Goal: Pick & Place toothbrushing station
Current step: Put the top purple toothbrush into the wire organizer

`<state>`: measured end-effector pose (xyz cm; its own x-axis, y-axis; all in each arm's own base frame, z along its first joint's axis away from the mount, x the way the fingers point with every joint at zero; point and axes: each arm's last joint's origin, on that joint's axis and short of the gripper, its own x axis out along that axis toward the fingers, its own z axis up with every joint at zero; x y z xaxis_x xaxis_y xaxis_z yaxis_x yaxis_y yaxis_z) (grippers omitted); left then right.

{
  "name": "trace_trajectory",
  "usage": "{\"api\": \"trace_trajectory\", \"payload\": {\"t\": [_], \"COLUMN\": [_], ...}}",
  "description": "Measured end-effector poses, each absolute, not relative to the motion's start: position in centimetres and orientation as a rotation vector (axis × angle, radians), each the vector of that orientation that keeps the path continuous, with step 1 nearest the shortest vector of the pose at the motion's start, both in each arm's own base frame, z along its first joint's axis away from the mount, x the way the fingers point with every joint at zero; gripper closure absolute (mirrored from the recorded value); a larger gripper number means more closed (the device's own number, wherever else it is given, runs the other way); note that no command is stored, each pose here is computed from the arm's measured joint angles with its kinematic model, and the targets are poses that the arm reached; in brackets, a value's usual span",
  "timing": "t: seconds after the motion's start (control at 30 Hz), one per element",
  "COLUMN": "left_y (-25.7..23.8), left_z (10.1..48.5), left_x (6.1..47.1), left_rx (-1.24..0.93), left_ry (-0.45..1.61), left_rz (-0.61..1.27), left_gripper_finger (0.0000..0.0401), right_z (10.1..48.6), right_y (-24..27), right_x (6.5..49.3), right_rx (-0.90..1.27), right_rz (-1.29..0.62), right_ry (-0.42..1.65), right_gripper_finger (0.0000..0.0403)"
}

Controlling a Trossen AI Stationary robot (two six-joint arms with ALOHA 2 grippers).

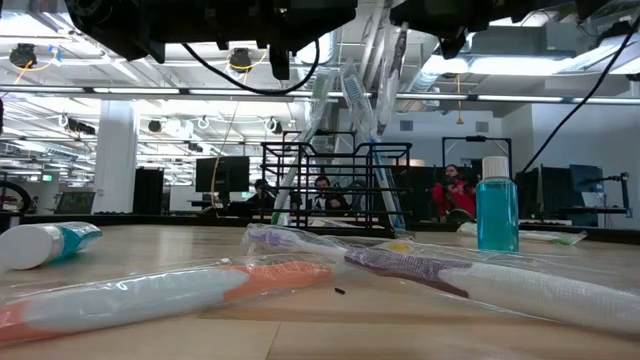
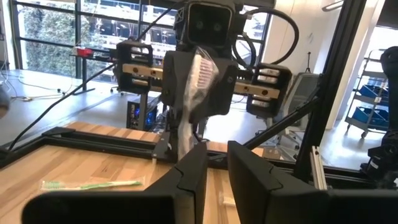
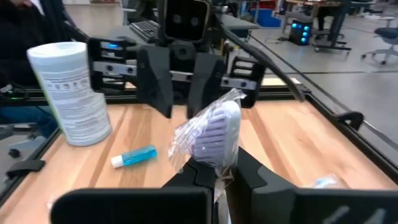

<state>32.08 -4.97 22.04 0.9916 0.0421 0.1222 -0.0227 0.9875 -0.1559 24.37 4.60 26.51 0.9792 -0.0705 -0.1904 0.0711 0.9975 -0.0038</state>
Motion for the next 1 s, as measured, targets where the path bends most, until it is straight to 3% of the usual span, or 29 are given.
{"api": "trace_trajectory", "payload": {"t": [0.33, 1.0], "left_y": [-5.0, -5.1], "left_z": [21.9, 21.8], "left_x": [32.1, 32.1], "left_rx": [-0.153, -0.157], "left_ry": [-0.114, -0.106], "left_rz": [0.034, 0.032], "left_gripper_finger": [0.0344, 0.0344], "right_z": [25.7, 20.6], "right_y": [4.1, 4.6], "right_x": [24.6, 27.7], "right_rx": [0.019, 0.033], "right_rz": [-0.111, -0.129], "right_ry": [0.252, 0.418], "right_gripper_finger": [0.0397, 0.0391]}}
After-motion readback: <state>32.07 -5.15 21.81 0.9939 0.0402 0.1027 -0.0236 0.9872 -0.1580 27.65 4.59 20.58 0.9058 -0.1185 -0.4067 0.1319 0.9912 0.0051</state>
